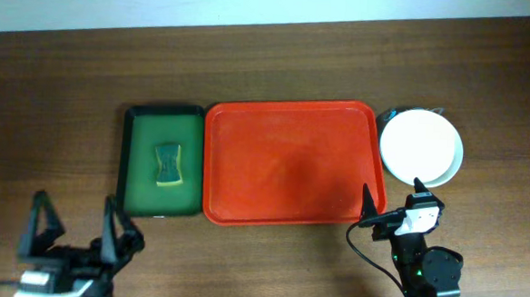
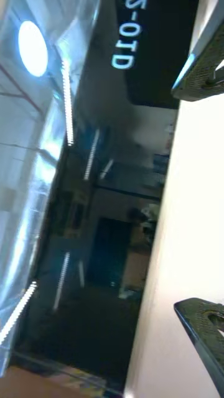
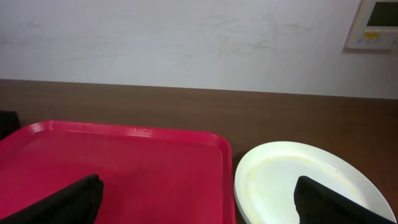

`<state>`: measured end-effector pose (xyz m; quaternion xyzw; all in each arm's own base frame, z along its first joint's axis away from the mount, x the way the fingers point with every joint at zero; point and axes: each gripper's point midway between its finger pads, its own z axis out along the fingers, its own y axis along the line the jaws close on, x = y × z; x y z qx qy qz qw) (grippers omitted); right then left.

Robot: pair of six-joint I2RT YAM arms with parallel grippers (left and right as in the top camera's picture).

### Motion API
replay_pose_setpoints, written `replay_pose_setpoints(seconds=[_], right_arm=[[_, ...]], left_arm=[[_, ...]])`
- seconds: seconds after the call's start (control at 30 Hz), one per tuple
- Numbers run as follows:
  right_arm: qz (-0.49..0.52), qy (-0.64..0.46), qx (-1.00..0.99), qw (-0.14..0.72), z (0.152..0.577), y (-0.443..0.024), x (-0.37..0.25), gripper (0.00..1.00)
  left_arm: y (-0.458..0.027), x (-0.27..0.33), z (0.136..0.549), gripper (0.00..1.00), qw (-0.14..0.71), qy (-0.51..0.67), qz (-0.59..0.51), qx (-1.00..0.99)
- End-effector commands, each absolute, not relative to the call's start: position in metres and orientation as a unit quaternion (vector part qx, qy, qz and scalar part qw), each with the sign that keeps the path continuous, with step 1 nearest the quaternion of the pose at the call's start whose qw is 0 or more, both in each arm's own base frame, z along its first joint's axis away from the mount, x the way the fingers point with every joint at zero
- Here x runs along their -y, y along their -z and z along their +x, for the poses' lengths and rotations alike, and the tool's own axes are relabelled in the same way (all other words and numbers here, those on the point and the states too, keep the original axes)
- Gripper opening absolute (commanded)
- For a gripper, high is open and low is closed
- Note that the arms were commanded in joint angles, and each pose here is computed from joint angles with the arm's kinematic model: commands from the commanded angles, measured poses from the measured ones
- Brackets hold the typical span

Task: Clean dirty plates on tray and stack at the side

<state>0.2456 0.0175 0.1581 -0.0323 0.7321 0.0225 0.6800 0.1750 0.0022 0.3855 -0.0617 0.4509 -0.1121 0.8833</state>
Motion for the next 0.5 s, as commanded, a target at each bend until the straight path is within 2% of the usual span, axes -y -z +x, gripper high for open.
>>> replay_pose_setpoints(seconds=[0.0,0.13,0.27,0.33,0.47], right_arm=[[-0.036,-0.022,-0.733,0.679,0.245,-0.156,-0.018,0.98],[-0.036,-0.022,-0.733,0.679,0.245,-0.156,-0.018,0.98],[-0.036,-0.022,-0.733,0.679,0.245,-0.156,-0.018,0.98],[-0.036,-0.022,-0.733,0.679,0.245,-0.156,-0.018,0.98],[-0.036,-0.022,-0.733,0.679,0.245,-0.156,-0.018,0.98]], left_arm=[[-0.329,-0.005,0.203,0.99,0.864,0.110,-0.073,-0.486],[-0.277,-0.009,0.225,0.99,0.834,0.099,-0.091,-0.534],[-0.221,-0.013,0.242,0.99,0.765,0.080,-0.108,-0.629],[-0.183,-0.013,0.246,0.99,0.716,0.050,-0.093,-0.690],[-0.156,-0.006,0.246,0.99,0.678,0.012,-0.033,-0.734]])
